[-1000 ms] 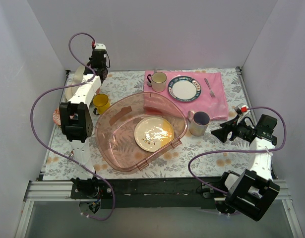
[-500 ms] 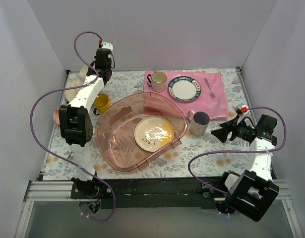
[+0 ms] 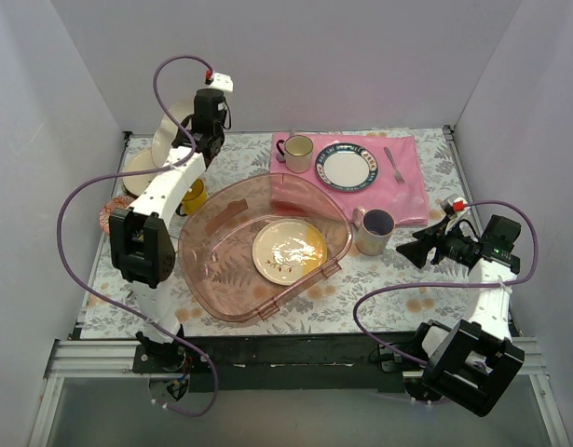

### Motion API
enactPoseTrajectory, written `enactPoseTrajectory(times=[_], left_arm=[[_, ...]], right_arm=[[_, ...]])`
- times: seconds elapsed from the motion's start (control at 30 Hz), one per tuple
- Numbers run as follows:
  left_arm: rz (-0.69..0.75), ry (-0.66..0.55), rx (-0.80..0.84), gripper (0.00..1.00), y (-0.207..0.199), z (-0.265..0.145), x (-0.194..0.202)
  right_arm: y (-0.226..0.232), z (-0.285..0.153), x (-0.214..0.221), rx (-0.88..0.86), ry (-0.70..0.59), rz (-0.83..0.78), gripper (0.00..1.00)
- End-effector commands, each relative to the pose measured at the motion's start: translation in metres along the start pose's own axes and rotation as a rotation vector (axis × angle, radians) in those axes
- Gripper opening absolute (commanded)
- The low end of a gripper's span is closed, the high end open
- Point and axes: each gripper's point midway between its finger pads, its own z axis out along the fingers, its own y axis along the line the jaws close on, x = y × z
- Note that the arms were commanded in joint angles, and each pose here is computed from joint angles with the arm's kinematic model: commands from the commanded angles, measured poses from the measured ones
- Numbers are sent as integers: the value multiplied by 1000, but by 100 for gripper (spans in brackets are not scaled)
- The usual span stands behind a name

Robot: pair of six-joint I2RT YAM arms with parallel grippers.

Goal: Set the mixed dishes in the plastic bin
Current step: Pick up the plate at the center of the board.

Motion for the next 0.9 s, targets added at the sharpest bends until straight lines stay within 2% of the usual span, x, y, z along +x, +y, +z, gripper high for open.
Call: enactPoseTrajectory(times=[0.0,0.63,0.87], left_arm=[[-69,-318,-89,0,45,-87,-113],[-54,-481,169,0,-9,-196,-145],[27,-514,275,0,-48,-239,-136]], right_arm=[[5,-3,-17,-20,-34,-46,81],[11,-2,-22,-50,-60,-37,81],[12,-6,-53,-96,-78,-12,80]])
